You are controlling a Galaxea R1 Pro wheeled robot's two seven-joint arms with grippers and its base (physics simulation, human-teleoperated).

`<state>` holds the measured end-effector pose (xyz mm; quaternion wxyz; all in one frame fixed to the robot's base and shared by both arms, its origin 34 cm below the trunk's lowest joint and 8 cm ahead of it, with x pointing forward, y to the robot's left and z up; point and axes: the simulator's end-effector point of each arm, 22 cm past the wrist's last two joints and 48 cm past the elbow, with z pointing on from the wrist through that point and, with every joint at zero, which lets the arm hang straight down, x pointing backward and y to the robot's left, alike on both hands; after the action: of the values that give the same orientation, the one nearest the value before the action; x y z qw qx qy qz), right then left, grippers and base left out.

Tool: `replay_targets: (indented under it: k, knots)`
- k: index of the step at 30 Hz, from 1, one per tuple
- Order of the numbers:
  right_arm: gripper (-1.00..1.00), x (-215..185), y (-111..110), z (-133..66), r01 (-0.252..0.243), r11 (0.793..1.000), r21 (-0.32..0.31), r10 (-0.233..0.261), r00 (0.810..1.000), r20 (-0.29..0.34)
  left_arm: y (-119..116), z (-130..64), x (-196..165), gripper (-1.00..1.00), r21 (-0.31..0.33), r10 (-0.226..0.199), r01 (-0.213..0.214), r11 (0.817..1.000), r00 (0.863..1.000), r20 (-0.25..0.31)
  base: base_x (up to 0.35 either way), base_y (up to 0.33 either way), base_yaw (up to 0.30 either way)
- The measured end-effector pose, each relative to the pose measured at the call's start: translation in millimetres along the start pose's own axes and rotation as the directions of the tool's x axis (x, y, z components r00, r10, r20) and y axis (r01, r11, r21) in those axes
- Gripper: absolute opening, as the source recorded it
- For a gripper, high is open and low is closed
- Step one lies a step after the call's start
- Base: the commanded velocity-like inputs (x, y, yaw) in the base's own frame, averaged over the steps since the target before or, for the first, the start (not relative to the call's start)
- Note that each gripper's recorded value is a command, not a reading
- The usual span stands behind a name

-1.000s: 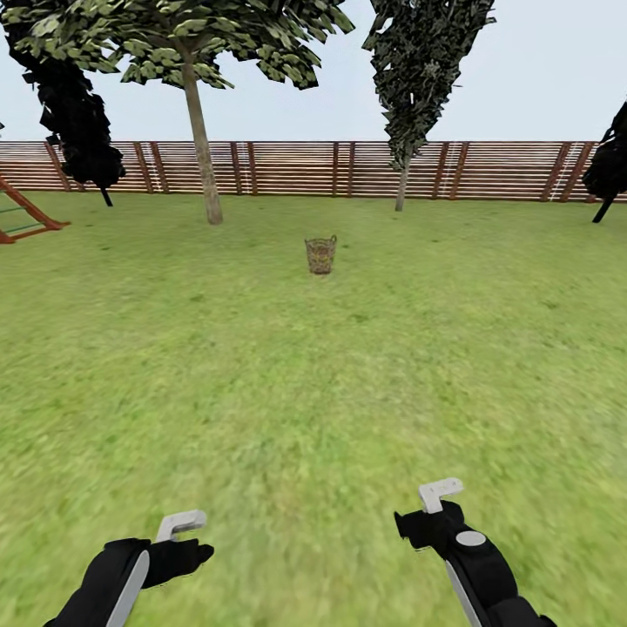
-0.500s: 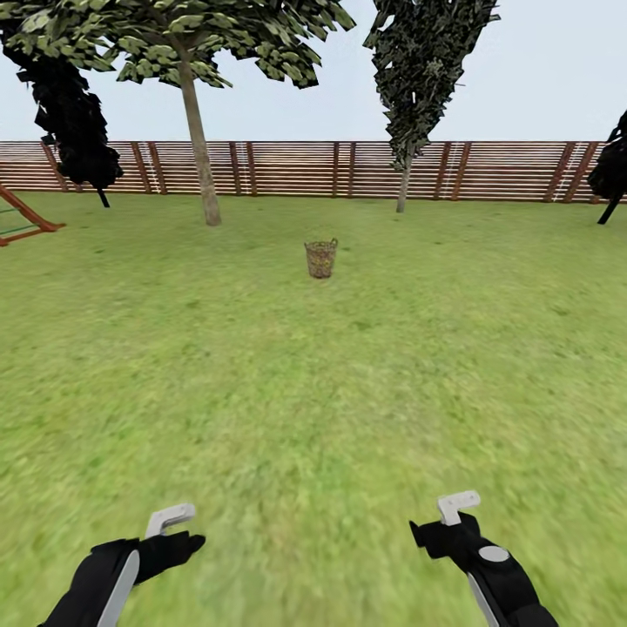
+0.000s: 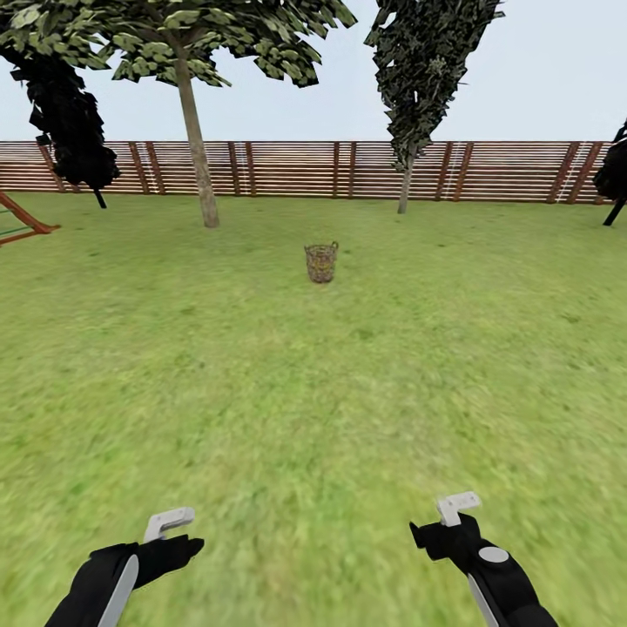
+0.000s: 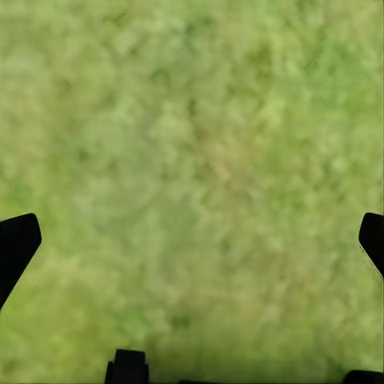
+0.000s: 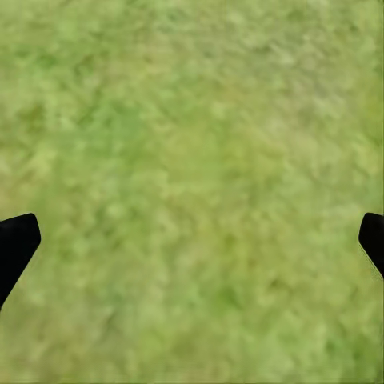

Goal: Take the three Easter eggs out of the wicker basket on the lawn in the garden, then place them on the lawn next to a single tree (choose any tree) so that all three eggs are next to the same tree and none are left in the basket.

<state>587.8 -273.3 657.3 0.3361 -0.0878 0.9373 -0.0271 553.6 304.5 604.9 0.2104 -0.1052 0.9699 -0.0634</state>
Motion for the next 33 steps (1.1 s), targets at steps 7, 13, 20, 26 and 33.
replay_targets:
  k: [7,13,20,26,33]
  knots:
    - [1.00,4,0,1.0,-0.005,1.000,0.000,0.005,1.000,-0.009,-1,0.4,1,1.00,0.001,0.001,-0.001,1.000,1.000,-0.003,0.340,0.000,0.000]
    - [1.00,17,2,5.0,-0.008,1.000,0.000,0.008,0.999,-0.041,4,13.4,36,1.00,-0.008,-0.008,0.007,1.000,0.996,-0.085,0.340,0.000,0.000]
    - [1.00,18,3,5.4,-0.008,1.000,-0.001,0.008,0.999,-0.044,9,14.8,41,1.00,-0.013,-0.017,0.016,1.000,0.995,-0.097,0.340,0.000,0.000]
    - [1.00,19,4,5.5,-0.008,1.000,-0.002,0.008,0.999,-0.044,10,13.0,36,1.00,-0.015,-0.015,0.013,1.000,0.996,-0.085,0.340,0.000,0.000]
    - [1.00,19,3,5.5,-0.010,1.000,-0.002,0.010,0.999,-0.044,9,12.4,34,1.00,-0.013,-0.014,0.013,1.000,0.997,-0.081,0.340,0.000,0.000]
